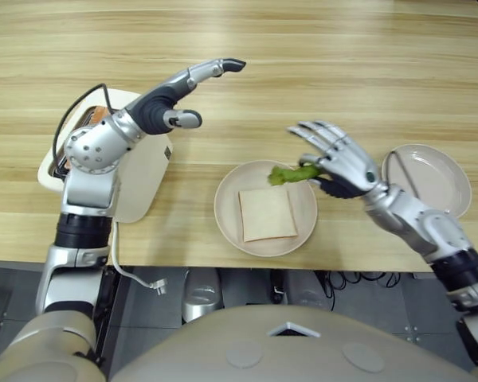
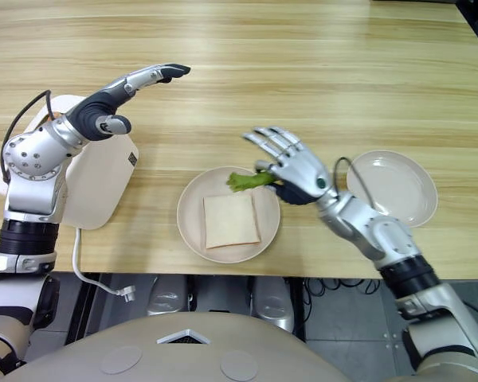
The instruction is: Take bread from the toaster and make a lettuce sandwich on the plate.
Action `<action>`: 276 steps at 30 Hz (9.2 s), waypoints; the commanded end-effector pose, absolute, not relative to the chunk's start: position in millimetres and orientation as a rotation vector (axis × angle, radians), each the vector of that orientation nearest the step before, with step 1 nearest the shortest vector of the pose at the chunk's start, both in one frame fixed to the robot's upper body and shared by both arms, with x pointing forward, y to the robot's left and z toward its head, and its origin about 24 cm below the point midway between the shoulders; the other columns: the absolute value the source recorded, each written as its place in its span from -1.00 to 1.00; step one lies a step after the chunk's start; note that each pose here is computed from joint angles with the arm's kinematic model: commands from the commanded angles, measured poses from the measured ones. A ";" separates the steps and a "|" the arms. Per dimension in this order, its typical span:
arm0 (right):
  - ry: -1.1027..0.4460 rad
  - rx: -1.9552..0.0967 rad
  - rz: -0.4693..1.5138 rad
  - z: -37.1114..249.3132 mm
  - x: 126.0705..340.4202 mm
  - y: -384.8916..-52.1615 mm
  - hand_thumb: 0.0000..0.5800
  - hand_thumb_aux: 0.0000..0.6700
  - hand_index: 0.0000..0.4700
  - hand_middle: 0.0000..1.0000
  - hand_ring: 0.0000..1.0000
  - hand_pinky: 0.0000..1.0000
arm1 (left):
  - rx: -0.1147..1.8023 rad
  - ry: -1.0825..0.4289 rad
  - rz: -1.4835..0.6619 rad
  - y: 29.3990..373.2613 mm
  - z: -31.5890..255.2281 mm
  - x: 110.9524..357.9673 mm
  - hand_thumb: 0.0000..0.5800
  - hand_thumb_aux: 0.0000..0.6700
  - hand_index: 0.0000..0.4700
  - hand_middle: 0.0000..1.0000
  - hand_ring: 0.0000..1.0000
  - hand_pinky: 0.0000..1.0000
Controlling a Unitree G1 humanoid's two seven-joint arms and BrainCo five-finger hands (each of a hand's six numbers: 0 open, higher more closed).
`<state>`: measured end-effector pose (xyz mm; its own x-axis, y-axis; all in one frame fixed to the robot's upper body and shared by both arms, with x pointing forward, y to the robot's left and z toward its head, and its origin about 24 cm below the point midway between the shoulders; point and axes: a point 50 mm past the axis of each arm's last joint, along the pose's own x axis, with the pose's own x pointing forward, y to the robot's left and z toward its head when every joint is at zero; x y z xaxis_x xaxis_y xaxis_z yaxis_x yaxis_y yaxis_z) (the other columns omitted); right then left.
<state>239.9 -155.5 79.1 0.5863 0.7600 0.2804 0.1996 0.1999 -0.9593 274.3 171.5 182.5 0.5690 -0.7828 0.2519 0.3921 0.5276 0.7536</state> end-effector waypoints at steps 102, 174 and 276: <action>-0.809 -1.665 0.940 29.0 234.1 -140.0 -1.00 -1.00 -1.00 -1.00 -1.00 -1.00 | 0.692 -0.604 -0.662 190.6 182.2 264.3 -1.00 -1.00 -1.00 -1.00 -1.00 -1.00; -0.738 -1.818 0.672 63.2 243.1 -186.7 -1.00 -1.00 -1.00 -1.00 -1.00 -1.00 | 1.605 0.147 -0.278 324.3 179.1 256.8 1.00 1.00 0.96 1.00 1.00 1.00; -0.270 -1.456 1.371 35.0 171.5 -171.6 -1.00 -1.00 -1.00 -1.00 -1.00 -1.00 | 0.786 -0.002 -1.266 93.0 2.4 274.6 -1.00 -1.00 -1.00 -0.86 -0.86 -0.86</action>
<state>181.8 -167.1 53.1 0.3805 0.7987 -0.4661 -0.4037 -0.3099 -0.8608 274.9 88.5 9.3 0.3364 -0.8662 -0.3695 0.8283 0.0855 0.5537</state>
